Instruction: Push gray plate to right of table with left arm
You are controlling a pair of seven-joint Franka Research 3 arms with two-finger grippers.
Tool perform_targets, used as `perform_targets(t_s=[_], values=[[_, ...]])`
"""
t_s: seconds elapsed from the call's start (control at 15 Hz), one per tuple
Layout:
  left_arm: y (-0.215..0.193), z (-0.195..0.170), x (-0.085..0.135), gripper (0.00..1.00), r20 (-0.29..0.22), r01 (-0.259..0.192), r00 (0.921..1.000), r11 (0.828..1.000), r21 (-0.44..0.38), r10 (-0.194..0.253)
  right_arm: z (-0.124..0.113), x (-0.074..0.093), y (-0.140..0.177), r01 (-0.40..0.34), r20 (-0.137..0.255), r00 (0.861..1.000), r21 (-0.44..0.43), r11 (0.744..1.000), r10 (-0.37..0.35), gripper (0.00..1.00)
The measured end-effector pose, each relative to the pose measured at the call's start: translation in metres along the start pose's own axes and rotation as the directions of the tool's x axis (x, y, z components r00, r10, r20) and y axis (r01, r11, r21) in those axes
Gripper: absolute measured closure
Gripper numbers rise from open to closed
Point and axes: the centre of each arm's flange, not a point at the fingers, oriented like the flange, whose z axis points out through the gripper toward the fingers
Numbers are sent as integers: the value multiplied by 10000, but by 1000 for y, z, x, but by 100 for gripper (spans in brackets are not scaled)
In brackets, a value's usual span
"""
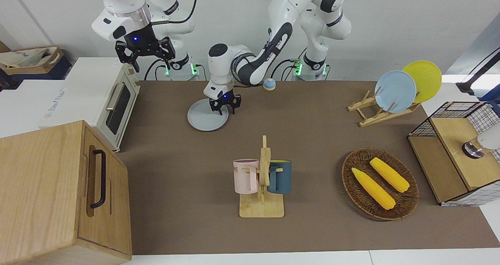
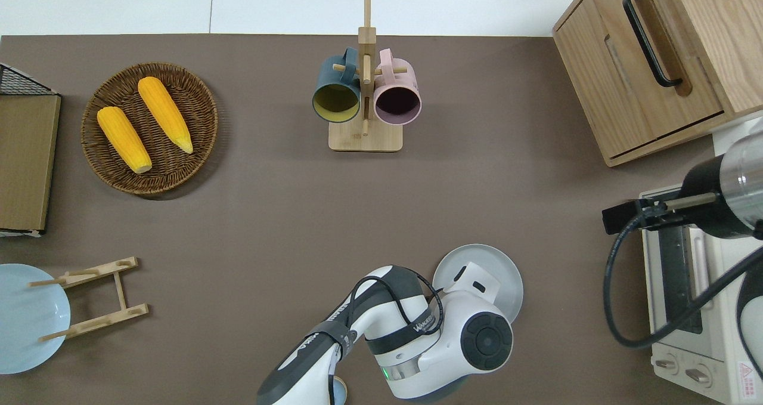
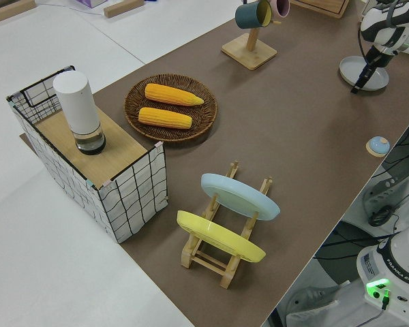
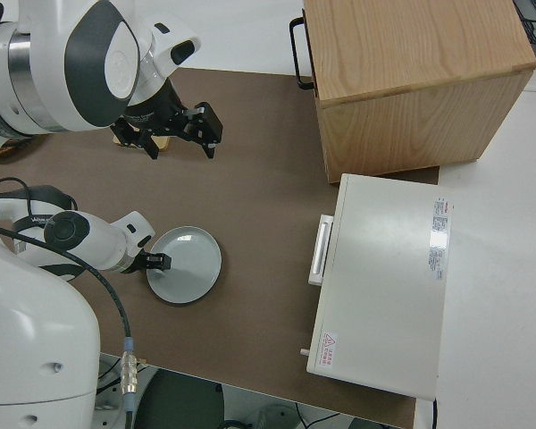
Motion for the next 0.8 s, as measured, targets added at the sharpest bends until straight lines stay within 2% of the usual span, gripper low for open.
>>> perform_targets(t_s=[0.07,0.2,0.47,0.67,0.8], values=[[0,0,1,19,-18,10,10000,10000,-6,-10,0,0,0,0,0,10000,0,10000,0,1],[0,-1,3,1,-43,38,10000,10000,-8,-38,0,0,0,0,0,10000,0,10000,0,1],[1,-18,18,0,-179,226,9996,9996,156,-223,0,0,0,0,0,10000,0,10000,0,1],[-7,-38,39,0,-325,286,9991,9989,379,-274,0,0,0,0,0,10000,0,10000,0,1],[-20,-65,60,0,-368,357,9988,9965,757,-330,0,0,0,0,0,10000,0,10000,0,1]])
